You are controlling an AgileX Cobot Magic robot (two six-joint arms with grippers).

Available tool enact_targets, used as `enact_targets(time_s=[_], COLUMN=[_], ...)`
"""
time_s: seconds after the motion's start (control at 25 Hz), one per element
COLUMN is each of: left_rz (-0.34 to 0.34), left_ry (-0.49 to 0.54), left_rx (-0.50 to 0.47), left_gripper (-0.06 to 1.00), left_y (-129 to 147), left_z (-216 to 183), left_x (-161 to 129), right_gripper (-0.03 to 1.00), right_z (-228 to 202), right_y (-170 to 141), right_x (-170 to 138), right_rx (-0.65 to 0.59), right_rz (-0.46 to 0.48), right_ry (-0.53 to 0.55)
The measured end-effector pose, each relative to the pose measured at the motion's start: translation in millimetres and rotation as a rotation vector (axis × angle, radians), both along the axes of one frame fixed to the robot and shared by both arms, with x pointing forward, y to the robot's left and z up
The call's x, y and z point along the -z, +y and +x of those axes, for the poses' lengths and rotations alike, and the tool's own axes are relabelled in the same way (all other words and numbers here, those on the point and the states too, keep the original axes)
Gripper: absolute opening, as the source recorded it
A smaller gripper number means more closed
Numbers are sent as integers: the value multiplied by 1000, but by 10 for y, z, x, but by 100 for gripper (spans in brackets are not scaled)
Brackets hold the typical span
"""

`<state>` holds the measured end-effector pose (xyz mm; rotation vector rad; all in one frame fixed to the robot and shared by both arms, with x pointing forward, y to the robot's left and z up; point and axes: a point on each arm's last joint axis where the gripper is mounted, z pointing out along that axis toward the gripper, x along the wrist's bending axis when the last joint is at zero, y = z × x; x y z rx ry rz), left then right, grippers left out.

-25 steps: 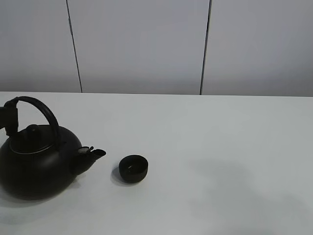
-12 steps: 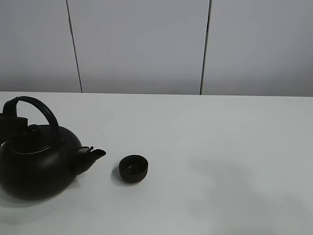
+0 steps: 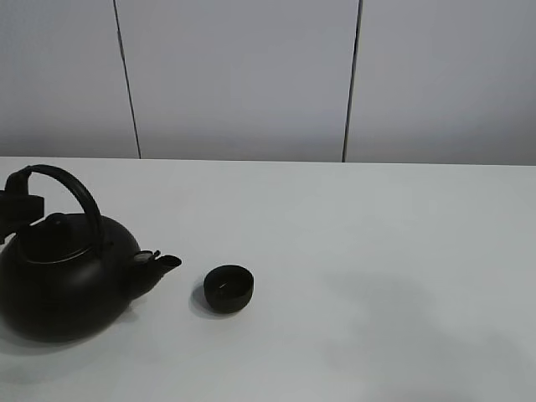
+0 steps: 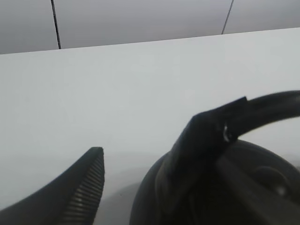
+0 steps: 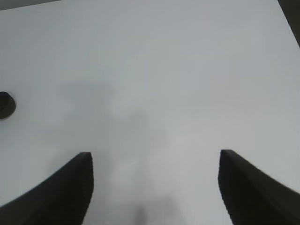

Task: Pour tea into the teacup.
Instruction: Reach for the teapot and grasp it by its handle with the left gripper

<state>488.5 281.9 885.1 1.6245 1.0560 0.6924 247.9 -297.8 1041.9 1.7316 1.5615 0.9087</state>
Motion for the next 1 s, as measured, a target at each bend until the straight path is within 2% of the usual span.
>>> enact_targets(time_s=[0.2,0.36,0.76,1.0], left_rz=[2,10,12,73], left_ry=[-8,-14,-11,-6], left_rx=[7,46,30,25], left_gripper=[36,16,15,15], left_y=[-3,-42,-28,-11], left_z=[20,7,18,-17], left_x=[-11,-12,-12,-140], right_gripper=[52,52,52,52], right_z=[0,0,1,1], right_y=[0,0,0,0], right_x=[0,0,-1,-1], right_rx=[0,0,0,0], right_rz=[0,0,0,0], right_ry=[0,0,-1,-1])
